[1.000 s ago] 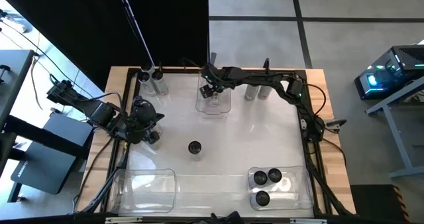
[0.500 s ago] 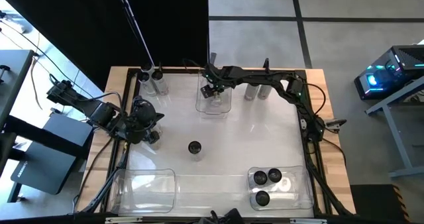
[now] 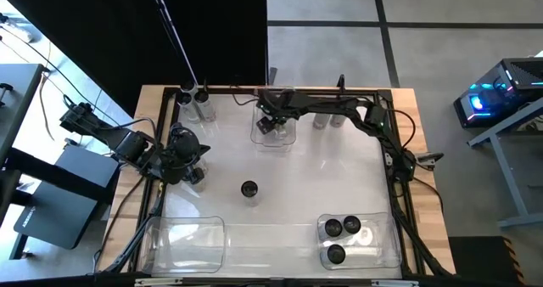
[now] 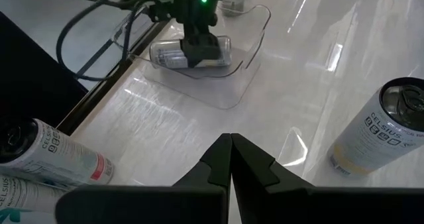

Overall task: Sort soda cans
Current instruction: Remove white yellow soda can from the top middle transparent bin

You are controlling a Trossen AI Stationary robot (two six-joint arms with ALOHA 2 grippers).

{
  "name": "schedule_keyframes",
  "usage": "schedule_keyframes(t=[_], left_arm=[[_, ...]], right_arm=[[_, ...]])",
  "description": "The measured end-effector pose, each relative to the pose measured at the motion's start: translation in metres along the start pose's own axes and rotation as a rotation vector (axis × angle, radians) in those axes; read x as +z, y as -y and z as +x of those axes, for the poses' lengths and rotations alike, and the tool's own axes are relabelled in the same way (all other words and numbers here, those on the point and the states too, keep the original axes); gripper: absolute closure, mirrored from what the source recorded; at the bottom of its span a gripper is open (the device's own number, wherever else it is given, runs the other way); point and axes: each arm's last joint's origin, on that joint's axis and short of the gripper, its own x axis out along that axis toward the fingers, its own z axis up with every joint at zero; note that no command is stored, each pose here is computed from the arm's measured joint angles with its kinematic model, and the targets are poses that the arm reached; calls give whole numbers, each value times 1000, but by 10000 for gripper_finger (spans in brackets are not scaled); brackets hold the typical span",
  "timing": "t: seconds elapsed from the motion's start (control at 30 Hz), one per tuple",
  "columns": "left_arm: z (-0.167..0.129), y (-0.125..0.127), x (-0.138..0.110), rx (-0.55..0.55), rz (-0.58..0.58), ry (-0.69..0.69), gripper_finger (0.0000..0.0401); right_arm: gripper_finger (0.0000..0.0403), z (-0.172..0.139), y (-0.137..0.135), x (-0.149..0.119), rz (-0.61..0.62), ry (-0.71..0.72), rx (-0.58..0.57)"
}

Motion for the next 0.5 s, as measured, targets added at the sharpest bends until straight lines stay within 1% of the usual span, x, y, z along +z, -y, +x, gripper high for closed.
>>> schedule_keyframes(t=[0.13, 0.3, 0.37, 0.5], left_arm=[[0, 0, 0, 0, 0, 0, 401], [0, 0, 0, 0, 0, 0, 401], [0, 0, 0, 0, 0, 0, 401], [0, 0, 0, 0, -8, 0, 401]], right_arm=[[112, 1, -1, -2, -24, -12, -5], [147, 2, 0, -3, -43, -20, -15], [156, 2, -2, -4, -67, -11, -34], [156, 0, -9, -8, -135, 28, -104]])
